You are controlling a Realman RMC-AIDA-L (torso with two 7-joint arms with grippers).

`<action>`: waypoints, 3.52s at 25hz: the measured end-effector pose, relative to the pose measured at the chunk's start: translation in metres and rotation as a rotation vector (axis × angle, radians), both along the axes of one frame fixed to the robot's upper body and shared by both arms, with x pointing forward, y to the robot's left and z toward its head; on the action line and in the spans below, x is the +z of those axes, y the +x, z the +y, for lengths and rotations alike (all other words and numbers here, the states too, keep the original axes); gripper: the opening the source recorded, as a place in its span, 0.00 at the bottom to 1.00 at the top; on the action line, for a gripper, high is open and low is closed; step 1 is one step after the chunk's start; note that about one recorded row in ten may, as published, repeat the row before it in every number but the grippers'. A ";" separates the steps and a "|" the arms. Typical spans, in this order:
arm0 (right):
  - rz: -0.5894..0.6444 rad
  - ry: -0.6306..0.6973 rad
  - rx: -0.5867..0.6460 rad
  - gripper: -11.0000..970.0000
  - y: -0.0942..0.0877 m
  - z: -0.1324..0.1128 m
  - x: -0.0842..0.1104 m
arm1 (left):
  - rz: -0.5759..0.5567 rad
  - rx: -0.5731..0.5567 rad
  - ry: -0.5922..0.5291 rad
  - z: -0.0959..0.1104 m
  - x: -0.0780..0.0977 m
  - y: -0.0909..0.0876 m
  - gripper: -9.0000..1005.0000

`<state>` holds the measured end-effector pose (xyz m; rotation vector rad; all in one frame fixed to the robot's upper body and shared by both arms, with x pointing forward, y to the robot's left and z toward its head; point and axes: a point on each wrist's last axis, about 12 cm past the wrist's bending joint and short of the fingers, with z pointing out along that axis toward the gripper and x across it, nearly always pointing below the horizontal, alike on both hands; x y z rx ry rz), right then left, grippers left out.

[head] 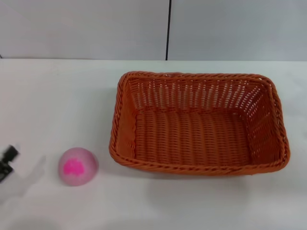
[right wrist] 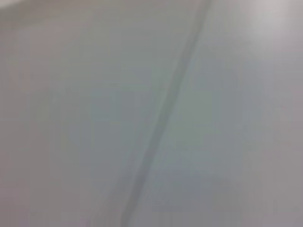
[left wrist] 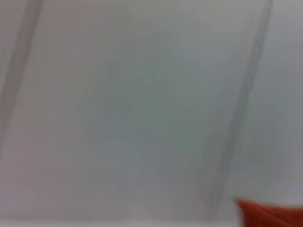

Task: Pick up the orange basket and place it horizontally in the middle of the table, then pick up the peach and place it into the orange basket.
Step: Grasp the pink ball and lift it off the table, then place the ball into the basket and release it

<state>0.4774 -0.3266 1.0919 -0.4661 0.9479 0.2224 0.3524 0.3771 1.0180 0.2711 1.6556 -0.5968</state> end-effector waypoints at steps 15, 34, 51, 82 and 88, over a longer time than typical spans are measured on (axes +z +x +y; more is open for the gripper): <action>0.087 0.128 -0.111 0.58 -0.040 -0.007 -0.029 | 0.099 -0.285 0.001 -0.039 -0.011 0.026 0.81; 0.130 0.148 -0.145 0.58 -0.048 -0.007 -0.037 | 0.007 -0.236 0.134 -0.060 -0.028 0.035 0.56; 0.162 0.165 -0.162 0.59 -0.048 -0.006 -0.042 | -0.050 -0.176 0.111 -0.055 -0.020 0.045 0.08; 0.206 0.198 -0.178 0.59 -0.046 -0.001 -0.048 | -0.142 -0.481 -0.194 -0.169 0.019 0.127 0.13; 0.203 0.205 -0.196 0.60 -0.047 -0.003 -0.048 | -0.141 -0.438 -0.174 -0.160 0.014 0.120 0.36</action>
